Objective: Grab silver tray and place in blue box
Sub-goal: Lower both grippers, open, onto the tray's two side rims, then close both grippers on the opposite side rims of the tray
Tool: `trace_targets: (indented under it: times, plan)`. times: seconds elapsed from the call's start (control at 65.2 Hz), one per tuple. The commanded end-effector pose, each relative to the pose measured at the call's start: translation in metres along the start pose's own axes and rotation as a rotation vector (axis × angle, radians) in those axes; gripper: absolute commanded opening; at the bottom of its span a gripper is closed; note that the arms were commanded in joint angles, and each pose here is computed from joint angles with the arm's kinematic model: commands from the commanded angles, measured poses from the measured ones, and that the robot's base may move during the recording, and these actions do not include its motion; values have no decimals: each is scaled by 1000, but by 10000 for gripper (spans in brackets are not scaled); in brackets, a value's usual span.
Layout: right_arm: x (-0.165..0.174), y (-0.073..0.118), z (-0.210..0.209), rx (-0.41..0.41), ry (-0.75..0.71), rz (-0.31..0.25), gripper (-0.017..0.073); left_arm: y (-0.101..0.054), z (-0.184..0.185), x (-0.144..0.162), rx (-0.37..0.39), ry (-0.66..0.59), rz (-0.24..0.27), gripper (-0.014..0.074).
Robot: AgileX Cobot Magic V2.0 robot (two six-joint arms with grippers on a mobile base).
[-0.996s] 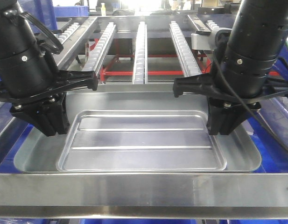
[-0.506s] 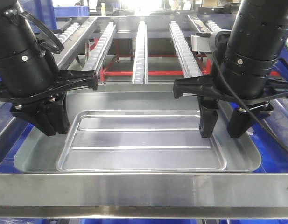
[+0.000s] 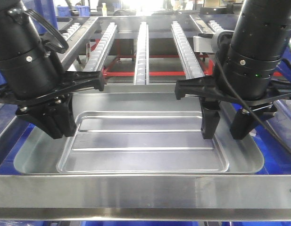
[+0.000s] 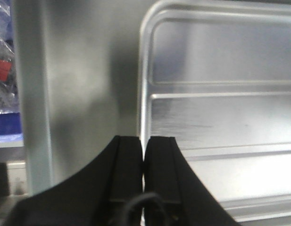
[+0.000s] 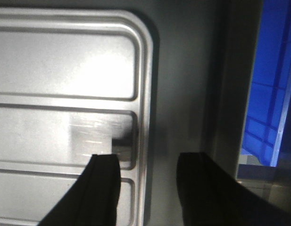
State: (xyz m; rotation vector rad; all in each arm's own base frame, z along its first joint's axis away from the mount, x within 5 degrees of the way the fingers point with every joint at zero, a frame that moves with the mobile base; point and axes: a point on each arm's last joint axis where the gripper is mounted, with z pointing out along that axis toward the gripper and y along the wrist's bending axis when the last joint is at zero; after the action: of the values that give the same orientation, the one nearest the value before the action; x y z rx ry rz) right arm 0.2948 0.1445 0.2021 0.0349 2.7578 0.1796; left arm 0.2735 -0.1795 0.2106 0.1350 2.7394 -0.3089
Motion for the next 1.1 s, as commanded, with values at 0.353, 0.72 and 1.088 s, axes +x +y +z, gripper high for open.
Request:
trace_targets:
  times: [0.353,0.72,1.088]
  plan:
    - [-12,5,-20,-50,-87,-3,405,-8,-18,-11,48,-92,2,-5]
    - [-12,6,-19,-55,-89,1,405,-9,-16,-11,51,-94,0,262]
    - [-14,7,-14,-65,-105,-2,405,-8,8,-8,34,-35,-19,221]
